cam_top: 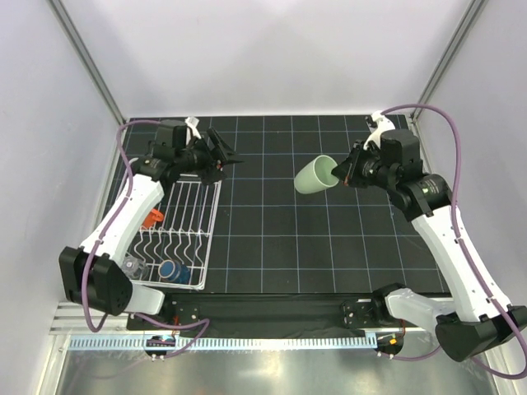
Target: Load the cups into the dish rack
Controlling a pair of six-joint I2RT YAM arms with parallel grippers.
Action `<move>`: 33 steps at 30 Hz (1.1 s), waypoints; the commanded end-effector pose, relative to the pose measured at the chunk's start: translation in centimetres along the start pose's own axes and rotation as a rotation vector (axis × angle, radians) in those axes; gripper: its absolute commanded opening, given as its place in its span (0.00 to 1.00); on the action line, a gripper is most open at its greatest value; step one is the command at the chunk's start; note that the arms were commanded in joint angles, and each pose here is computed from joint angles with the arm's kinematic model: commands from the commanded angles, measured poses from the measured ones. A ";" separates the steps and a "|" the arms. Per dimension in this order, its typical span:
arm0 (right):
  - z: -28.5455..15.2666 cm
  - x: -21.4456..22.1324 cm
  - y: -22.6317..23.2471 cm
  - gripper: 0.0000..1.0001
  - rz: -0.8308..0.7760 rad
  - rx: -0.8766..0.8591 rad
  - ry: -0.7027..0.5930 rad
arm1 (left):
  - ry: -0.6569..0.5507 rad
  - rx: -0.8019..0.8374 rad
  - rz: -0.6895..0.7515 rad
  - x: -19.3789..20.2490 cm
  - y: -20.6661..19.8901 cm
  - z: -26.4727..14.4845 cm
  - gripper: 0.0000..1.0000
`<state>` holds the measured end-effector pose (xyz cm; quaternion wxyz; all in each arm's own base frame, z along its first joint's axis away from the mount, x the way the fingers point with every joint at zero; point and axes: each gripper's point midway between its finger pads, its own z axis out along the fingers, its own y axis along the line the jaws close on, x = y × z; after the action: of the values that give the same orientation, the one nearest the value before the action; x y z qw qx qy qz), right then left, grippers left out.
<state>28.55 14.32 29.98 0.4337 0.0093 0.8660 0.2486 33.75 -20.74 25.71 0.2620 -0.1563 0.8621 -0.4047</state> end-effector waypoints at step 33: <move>-4.4 -6.0 13.7 0.04 0.081 -0.750 -0.040 | 0.178 1.070 0.096 4.1 -17.4 -8.6 0.87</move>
<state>26.96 22.83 39.78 0.3951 -0.0962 0.7436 0.5307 29.96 -28.59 39.46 0.2333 -0.0051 0.6044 -0.7617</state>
